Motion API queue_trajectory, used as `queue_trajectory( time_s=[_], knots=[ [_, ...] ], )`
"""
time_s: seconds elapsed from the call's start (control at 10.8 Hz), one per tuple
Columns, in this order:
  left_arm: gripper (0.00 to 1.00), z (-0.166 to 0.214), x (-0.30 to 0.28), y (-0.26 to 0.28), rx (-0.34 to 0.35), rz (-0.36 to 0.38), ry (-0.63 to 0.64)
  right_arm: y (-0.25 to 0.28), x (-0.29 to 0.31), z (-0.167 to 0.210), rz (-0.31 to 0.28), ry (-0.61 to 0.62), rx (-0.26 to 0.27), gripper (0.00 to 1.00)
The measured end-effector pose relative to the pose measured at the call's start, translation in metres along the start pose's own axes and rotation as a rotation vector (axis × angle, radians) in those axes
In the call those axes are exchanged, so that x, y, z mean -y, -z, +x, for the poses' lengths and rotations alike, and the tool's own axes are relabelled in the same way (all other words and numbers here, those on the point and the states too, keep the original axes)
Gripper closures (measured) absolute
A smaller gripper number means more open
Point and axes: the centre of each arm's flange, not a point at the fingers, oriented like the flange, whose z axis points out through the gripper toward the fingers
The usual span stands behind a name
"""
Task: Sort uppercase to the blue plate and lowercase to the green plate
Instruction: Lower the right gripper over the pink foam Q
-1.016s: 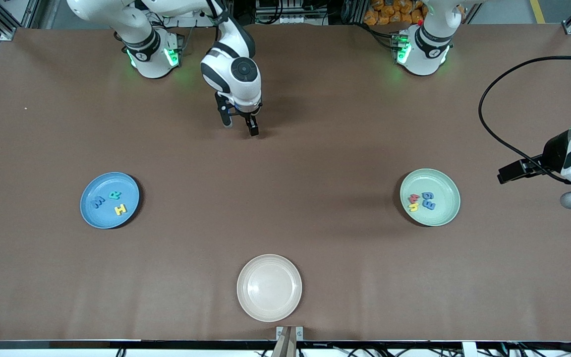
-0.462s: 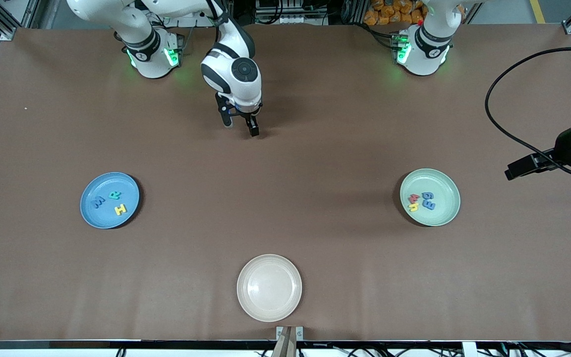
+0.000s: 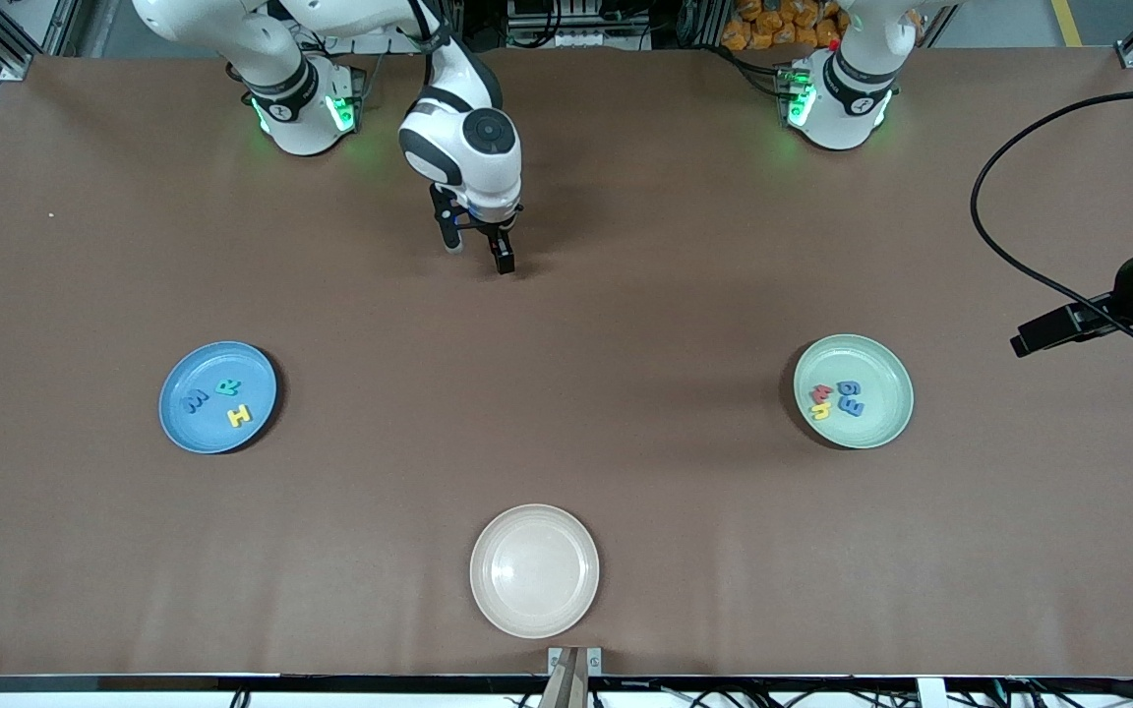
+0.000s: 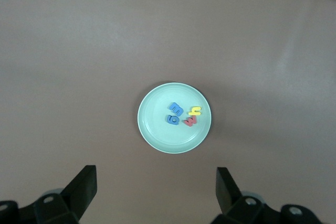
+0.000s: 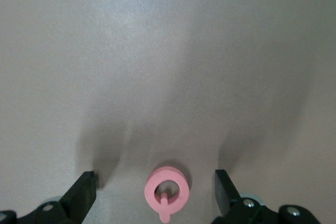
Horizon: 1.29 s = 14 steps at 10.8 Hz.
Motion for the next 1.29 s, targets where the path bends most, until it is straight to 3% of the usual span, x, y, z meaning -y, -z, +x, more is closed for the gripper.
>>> queue_trajectory(
  time_s=[0.83, 1.29],
  knots=[
    [0.0, 0.0001, 0.0001, -0.0001, 0.0, 0.001, 0.001, 0.0001, 0.0004, -0.0004, 0.011, -0.042, -0.004, 0.0],
    [0.0, -0.0006, -0.0048, -0.0022, -0.007, 0.036, 0.008, -0.0006, 0.0, -0.0012, 0.011, -0.048, -0.003, 0.0]
  ],
)
